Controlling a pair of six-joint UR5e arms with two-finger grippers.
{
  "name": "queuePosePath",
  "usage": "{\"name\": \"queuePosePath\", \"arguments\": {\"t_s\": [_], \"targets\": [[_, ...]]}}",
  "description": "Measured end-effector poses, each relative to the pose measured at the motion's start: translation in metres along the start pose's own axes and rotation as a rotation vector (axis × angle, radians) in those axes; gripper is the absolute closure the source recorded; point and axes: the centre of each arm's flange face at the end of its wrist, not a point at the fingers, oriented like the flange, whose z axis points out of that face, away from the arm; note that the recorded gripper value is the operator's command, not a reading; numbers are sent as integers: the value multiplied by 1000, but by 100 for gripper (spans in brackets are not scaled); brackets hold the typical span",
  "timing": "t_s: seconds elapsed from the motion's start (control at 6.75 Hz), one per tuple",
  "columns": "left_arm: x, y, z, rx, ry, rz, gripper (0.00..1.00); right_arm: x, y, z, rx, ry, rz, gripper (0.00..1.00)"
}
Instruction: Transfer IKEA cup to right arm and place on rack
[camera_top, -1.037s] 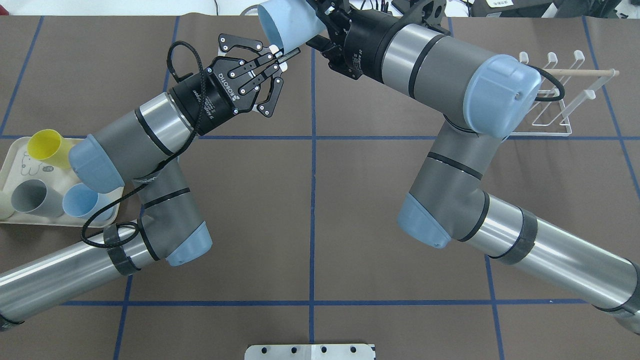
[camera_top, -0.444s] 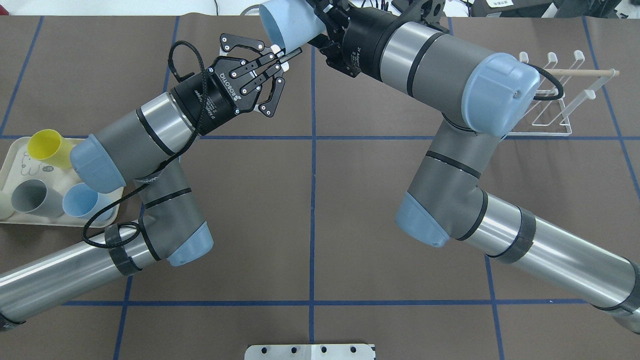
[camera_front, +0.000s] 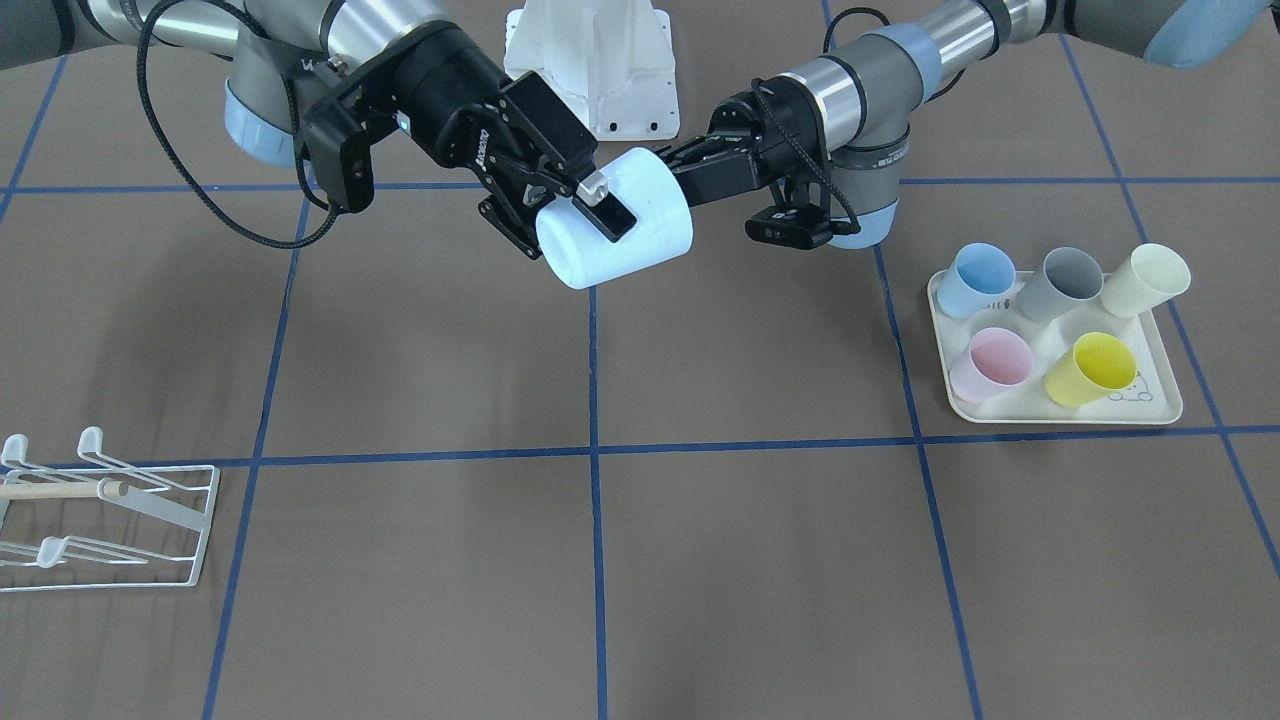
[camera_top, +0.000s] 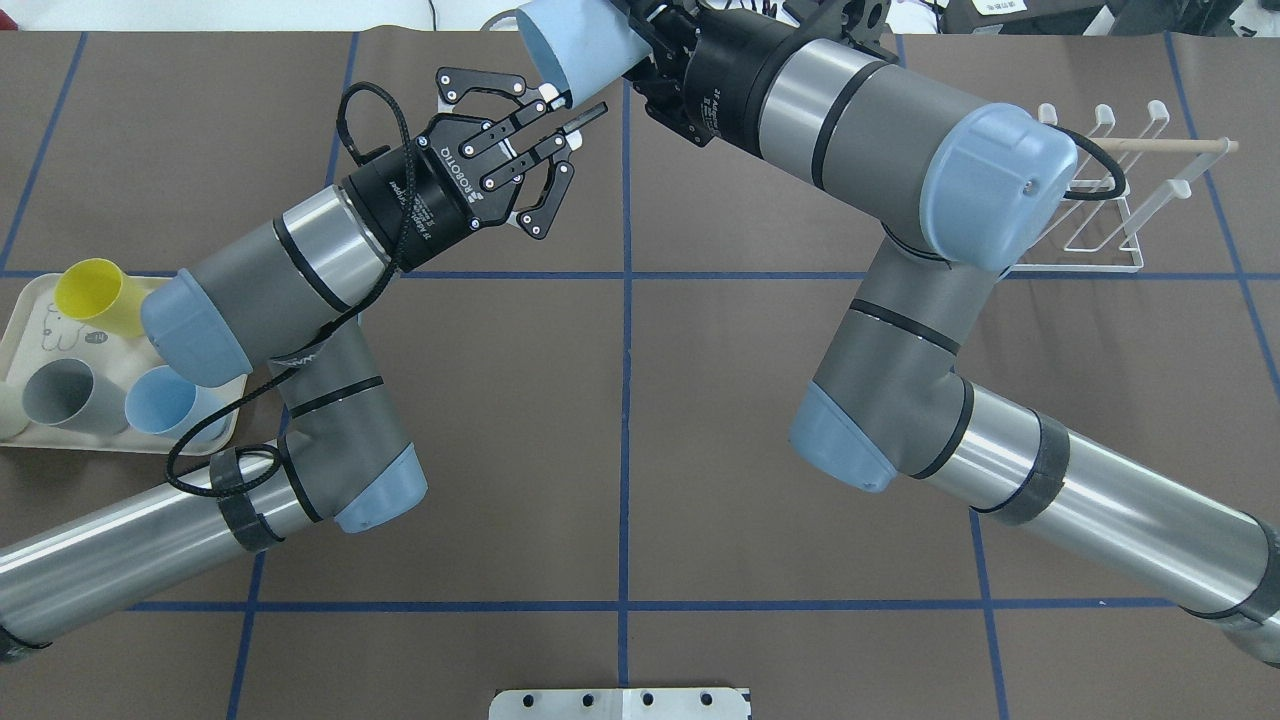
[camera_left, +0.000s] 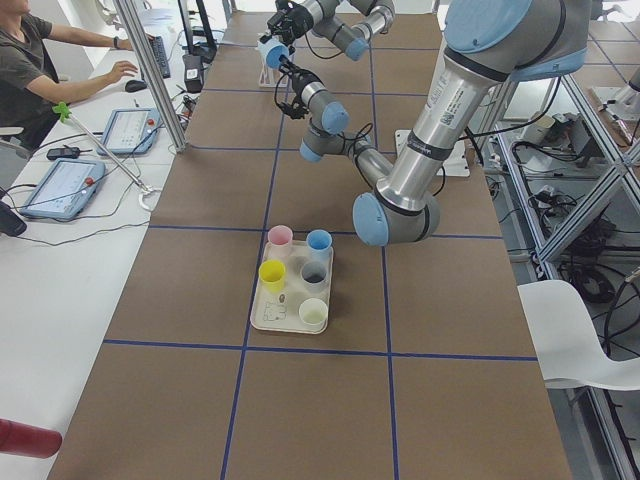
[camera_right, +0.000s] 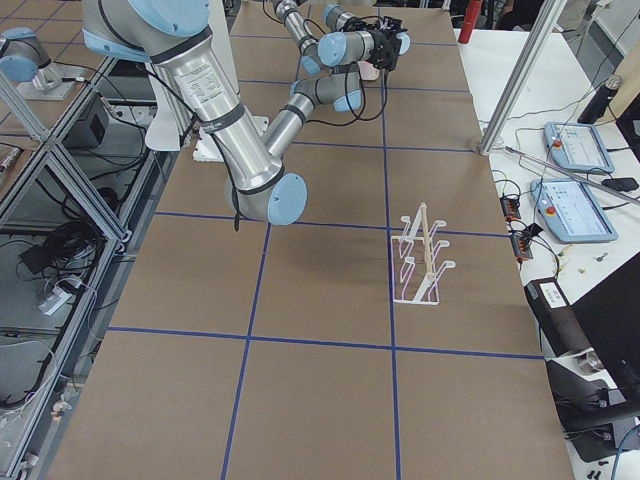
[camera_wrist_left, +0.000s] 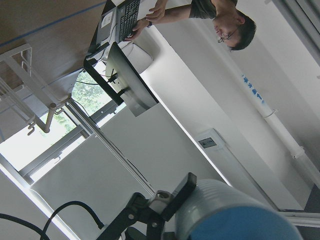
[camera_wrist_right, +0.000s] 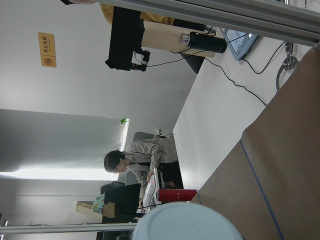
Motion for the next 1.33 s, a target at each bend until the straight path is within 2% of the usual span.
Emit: {"name": "queuePosePath", "arguments": {"t_s": [0.44,0.74,1.04,1.19,1.33], "targets": [[1,-1,-1,-1,2,3,0,-2,-4,0,7,-3,-2,100],[1,-2,-6,-16,5,53,0,-4,-32,-6,49,-3,-10,100],[2,-2,-11,-36,10,122,0,7,-90,-27,117,31,-36,100],[3,-1,-11,-38,9,186,0,14,-132,-48,145,70,-61,100],[4,-1,-10,-31,8,272,0,26,-178,-78,166,130,-113,100]]}}
